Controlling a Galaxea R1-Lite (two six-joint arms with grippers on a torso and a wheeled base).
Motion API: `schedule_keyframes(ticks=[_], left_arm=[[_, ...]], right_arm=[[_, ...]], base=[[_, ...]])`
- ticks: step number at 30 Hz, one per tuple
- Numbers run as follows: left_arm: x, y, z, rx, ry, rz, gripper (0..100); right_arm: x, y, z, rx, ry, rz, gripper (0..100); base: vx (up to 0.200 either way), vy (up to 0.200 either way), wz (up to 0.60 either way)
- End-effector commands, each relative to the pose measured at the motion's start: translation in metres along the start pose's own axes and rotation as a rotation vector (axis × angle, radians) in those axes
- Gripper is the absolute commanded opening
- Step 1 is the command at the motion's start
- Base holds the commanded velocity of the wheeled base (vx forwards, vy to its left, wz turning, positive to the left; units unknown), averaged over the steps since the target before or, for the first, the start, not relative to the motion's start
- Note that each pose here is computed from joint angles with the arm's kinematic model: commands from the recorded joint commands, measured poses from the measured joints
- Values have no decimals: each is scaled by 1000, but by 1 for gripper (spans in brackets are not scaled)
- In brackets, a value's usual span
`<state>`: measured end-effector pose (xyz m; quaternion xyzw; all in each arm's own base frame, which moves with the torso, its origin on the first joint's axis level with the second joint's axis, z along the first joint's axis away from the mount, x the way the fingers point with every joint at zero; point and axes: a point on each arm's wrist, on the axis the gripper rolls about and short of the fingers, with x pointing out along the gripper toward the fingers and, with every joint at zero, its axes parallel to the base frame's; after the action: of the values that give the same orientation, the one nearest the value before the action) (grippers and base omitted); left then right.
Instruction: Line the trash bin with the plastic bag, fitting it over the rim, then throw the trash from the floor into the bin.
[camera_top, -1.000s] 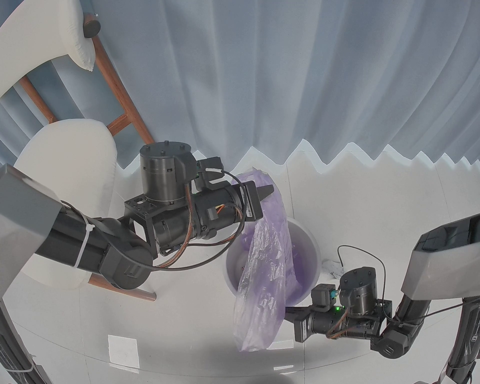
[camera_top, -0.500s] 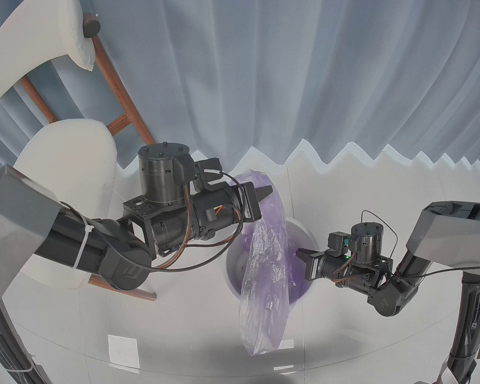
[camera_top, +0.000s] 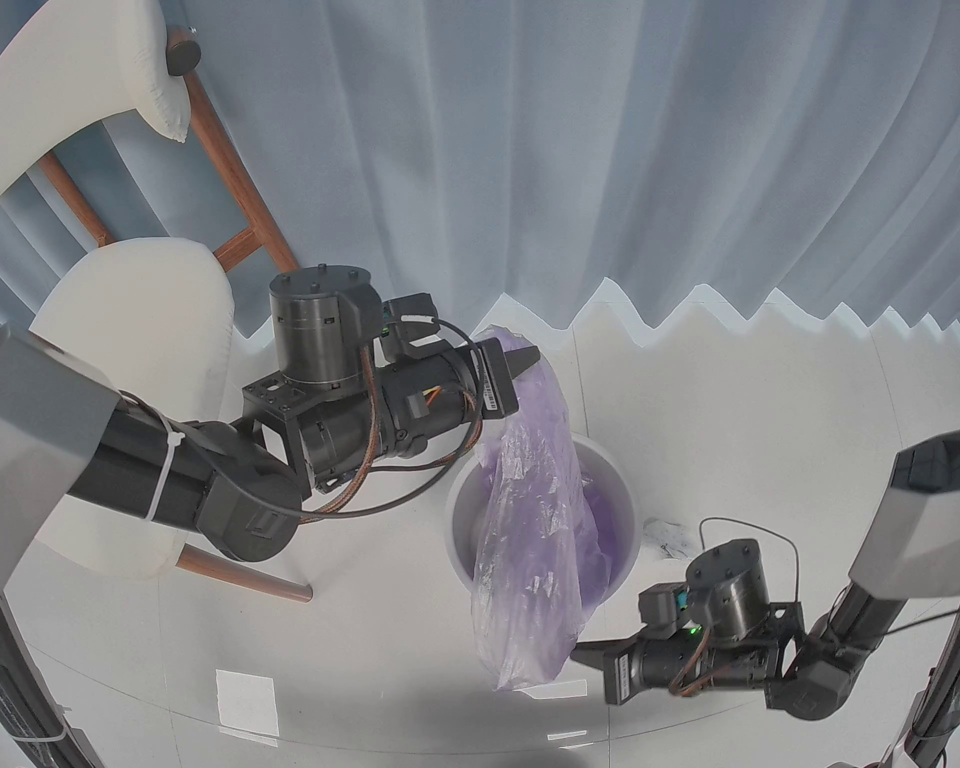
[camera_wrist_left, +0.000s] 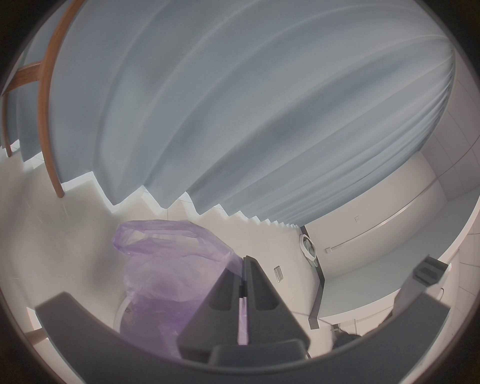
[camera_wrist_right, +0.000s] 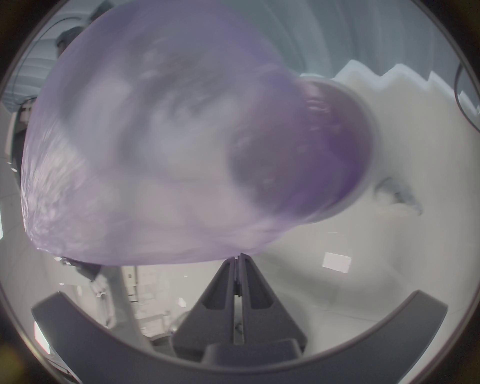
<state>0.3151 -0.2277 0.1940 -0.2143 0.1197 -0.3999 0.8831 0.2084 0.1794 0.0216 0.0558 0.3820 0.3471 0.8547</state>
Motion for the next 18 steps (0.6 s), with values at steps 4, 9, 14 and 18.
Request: schedule_keyframes(ticks=[4, 9, 14, 18], left_arm=[[3, 4, 0, -1, -3, 5, 0], [2, 6, 1, 0, -9, 11, 0], [1, 7, 2, -1, -10, 15, 0], [0, 6, -3, -2, 4, 14, 0]], right_arm=[[32, 58, -37, 33, 29, 220, 0], [50, 40, -14, 53, -110, 193, 0], [54, -1, 25, 41, -265, 89, 0], [62, -15, 53, 22, -367, 67, 0]], base=[[0, 0, 0], [0, 0, 0], [0, 0, 0], [0, 0, 0]])
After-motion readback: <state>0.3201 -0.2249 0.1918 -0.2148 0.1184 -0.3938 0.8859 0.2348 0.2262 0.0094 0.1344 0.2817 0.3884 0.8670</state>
